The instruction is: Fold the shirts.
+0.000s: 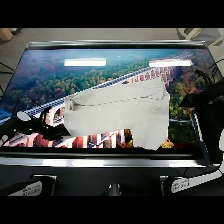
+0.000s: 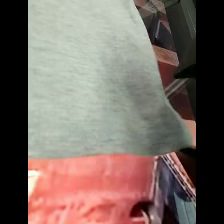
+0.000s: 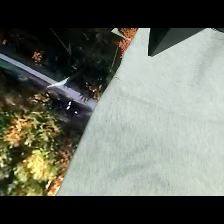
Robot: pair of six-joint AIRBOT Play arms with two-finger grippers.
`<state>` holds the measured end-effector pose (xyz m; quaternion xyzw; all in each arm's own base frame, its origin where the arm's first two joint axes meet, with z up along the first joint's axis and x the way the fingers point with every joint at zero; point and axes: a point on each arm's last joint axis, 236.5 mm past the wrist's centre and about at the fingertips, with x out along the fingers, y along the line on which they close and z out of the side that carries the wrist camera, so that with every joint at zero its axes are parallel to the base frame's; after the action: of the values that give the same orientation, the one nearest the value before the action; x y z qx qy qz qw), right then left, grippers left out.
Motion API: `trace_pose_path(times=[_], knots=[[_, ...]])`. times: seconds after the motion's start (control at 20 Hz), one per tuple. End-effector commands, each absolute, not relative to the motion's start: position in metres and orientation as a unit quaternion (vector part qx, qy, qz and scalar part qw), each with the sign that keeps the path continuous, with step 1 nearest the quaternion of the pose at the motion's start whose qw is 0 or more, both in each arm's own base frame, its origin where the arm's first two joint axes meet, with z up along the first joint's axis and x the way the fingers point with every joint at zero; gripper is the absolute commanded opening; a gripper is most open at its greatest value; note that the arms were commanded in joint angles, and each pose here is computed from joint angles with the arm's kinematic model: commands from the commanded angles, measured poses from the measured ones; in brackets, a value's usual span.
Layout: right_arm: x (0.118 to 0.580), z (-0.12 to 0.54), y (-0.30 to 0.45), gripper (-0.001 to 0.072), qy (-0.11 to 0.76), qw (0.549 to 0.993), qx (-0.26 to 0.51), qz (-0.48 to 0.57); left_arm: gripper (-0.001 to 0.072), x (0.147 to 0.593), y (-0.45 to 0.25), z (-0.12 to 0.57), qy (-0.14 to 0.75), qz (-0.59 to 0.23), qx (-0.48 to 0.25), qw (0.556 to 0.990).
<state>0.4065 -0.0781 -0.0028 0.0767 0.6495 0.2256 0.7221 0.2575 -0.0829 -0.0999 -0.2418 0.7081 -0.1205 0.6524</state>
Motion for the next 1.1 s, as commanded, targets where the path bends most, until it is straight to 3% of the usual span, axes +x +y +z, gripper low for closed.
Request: trace_pose_path(times=[0.0, 0.05, 0.15, 0.2, 0.4, 0.65, 0.7, 0.75, 0.8, 0.95, 1.05], knots=[[0.388, -0.017, -0.064, 0.0511, 0.673, 0.693, 0.080, 0.246, 0.0449, 0.269, -0.089, -0.112, 0.697, -0.108, -0.238, 0.668], [0.377, -0.027, -0.060, 0.0535, 0.682, 0.682, 0.087, 0.250, 0.0413, 0.268, -0.092, -0.114, 0.700, -0.110, -0.235, 0.666], [0.354, -0.054, -0.049, 0.0572, 0.697, 0.663, 0.105, 0.251, 0.0105, 0.266, -0.094, -0.116, 0.703, -0.113, -0.232, 0.662], [0.348, -0.064, -0.042, 0.0572, 0.698, 0.660, 0.119, 0.253, 0.0034, 0.266, -0.095, -0.116, 0.703, -0.113, -0.232, 0.663], [0.340, -0.097, -0.034, 0.0568, 0.695, 0.664, 0.141, 0.237, 0.0033, 0.268, -0.095, -0.110, 0.697, -0.115, -0.231, 0.669], [0.371, -0.111, -0.031, 0.0528, 0.654, 0.707, 0.177, 0.202, 0.0033, 0.274, -0.094, -0.094, 0.676, -0.124, -0.223, 0.691], [0.374, -0.114, -0.031, 0.0459, 0.651, 0.710, 0.183, 0.197, 0.0033, 0.275, -0.094, -0.091, 0.672, -0.128, -0.219, 0.696], [0.382, -0.115, -0.030, 0.0287, 0.641, 0.718, 0.192, 0.193, 0.0033, 0.277, -0.094, -0.087, 0.667, -0.130, -0.216, 0.701], [0.389, -0.112, -0.028, 0.0052, 0.630, 0.724, 0.202, 0.194, 0.0033, 0.282, -0.094, -0.081, 0.658, -0.132, -0.214, 0.709], [0.407, -0.060, -0.026, 0.0023, 0.596, 0.748, 0.167, 0.240, 0.0031, 0.318, -0.087, -0.025, 0.594, -0.145, -0.182, 0.770], [0.431, 0.016, -0.032, 0.0023, 0.537, 0.797, 0.115, 0.252, 0.0031, 0.352, -0.074, 0.057, 0.504, -0.146, -0.136, 0.840]])
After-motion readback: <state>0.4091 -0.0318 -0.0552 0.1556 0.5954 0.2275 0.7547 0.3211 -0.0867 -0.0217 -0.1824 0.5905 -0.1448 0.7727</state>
